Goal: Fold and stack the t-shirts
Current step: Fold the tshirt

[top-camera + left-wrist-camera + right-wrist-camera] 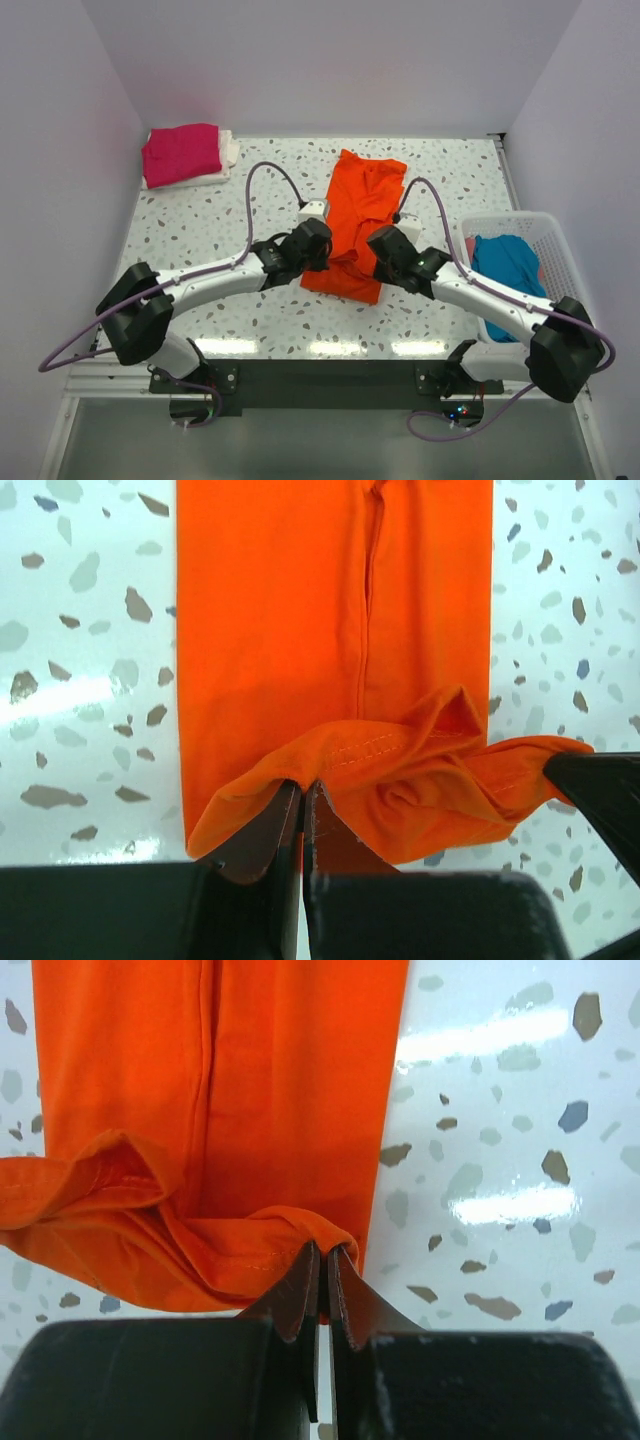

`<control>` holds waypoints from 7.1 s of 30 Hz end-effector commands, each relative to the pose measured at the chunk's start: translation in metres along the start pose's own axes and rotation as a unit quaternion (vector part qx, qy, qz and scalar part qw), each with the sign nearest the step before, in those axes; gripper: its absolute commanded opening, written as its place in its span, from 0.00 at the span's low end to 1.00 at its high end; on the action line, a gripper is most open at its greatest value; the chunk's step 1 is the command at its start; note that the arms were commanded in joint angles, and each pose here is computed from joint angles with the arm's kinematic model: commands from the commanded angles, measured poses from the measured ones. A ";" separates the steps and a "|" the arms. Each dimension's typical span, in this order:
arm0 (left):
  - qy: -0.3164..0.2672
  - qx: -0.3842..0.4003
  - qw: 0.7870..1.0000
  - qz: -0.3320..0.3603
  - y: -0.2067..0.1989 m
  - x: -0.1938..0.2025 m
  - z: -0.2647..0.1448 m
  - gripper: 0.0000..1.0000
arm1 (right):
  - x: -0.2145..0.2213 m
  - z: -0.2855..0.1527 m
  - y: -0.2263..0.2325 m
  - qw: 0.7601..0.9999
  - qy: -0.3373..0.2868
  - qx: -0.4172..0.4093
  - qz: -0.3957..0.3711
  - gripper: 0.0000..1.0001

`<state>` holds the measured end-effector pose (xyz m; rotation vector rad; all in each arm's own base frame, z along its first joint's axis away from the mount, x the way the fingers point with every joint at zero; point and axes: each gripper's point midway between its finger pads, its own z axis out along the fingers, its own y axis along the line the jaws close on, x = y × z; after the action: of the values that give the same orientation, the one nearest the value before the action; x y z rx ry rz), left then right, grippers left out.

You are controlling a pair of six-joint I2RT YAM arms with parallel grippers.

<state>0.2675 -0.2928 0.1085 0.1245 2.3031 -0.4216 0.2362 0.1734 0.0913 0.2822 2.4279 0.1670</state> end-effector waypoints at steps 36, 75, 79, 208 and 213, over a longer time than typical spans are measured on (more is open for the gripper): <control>-0.068 0.017 0.998 -0.003 0.014 -0.136 0.152 0.01 | -0.120 0.117 -0.018 0.994 0.011 -0.015 0.103 0.04; -0.057 0.046 0.997 -0.031 0.015 -0.116 0.149 0.27 | -0.045 0.080 0.026 0.997 0.047 -0.057 0.037 0.50; -0.055 0.042 0.997 -0.022 0.015 -0.116 0.162 0.27 | -0.032 0.083 0.023 0.996 0.058 -0.059 0.037 0.49; 0.070 0.079 0.982 -0.160 0.049 0.105 -0.024 0.56 | 0.061 0.033 0.006 0.978 0.122 -0.146 0.086 0.58; 0.067 0.064 0.980 -0.174 0.056 0.109 -0.021 0.50 | 0.066 0.035 0.003 0.977 0.120 -0.142 0.107 0.55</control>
<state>0.1814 -0.2370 0.0240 -0.1276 2.4828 -0.7324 0.2079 0.1926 0.0253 0.3437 2.5971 0.6410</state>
